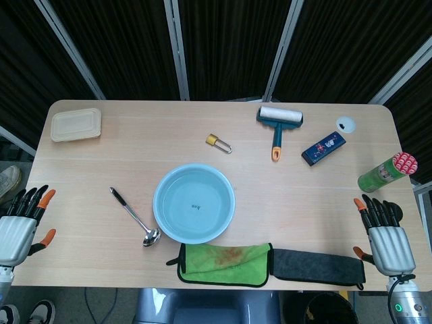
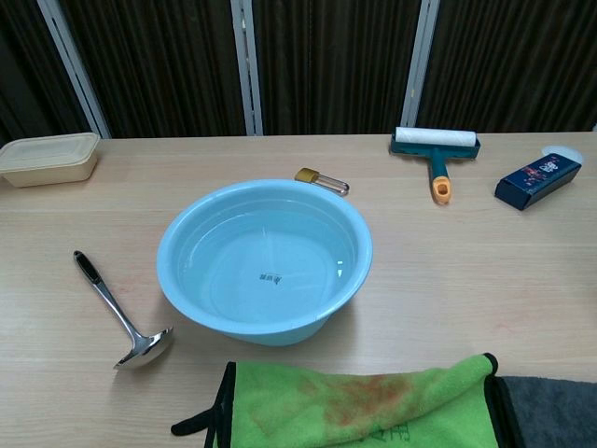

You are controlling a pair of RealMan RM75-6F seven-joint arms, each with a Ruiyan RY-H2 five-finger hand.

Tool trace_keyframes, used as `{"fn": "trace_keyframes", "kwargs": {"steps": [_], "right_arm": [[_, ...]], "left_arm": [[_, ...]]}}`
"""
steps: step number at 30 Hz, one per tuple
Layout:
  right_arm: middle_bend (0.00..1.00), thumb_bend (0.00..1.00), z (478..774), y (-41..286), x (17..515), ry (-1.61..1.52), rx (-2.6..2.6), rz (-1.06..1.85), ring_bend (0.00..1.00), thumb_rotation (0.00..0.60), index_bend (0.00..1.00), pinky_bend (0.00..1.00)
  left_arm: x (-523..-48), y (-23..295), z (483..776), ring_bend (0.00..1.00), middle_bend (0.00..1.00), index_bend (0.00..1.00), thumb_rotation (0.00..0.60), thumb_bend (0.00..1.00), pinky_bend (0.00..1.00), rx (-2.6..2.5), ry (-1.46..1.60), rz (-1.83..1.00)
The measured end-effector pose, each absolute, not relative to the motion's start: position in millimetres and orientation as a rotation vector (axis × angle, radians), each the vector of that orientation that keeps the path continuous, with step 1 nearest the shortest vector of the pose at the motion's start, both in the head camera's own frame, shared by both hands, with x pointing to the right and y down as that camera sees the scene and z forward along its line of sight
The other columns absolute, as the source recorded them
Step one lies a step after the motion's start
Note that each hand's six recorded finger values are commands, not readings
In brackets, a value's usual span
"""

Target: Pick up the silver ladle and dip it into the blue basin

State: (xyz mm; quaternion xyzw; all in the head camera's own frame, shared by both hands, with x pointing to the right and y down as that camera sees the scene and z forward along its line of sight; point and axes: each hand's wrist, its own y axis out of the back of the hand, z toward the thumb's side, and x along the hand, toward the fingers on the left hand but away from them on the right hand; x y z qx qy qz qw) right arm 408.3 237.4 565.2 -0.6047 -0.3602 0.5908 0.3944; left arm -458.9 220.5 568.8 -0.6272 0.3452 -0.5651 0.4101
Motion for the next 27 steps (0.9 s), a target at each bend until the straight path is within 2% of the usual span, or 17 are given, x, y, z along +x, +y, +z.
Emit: {"fn": "trace_keyframes", "kwargs": {"steps": [6,13,17,19,27], "right_arm": [[0.0,0.0,565.2,237.9,408.5,-0.919,-1.528,1.499,0.0,0.6,0.0,0.0],[0.0,0.0,565.0,239.4,404.5,-0.916,-1.555,1.487,0.0,0.6,0.0,0.0],[0.0,0.0,561.1,241.5,406.9,-0.927,-1.573,1.472,0.0,0.6,0.0,0.0],[0.0,0.0,560.6,242.1,410.3,-0.927,-1.563,1.485,0.0,0.6,0.0,0.0],[0.0,0.0,557.5,238.8,416.2,-0.96,-1.536,1.487,0.0,0.6,0.0,0.0]], "left_arm": [[-460.4,217.4,568.7,0.0,0.0,0.01,0.6,0.33,0.0,-1.555,0.878,-1.414],[-457.9,215.4,580.6,0.0,0.0,0.14,0.6,0.33,0.0,-1.581,0.855,-1.417],[-446.0,215.1,595.1,0.0,0.0,0.25,0.6,0.33,0.0,-1.621,0.814,-1.411],[-443.6,214.0,598.2,0.0,0.0,0.27,0.6,0.32,0.0,-1.634,0.787,-1.414],[-432.6,188.5,620.9,0.0,0.0,0.39,0.6,0.32,0.0,-1.674,0.682,-1.426]]}}
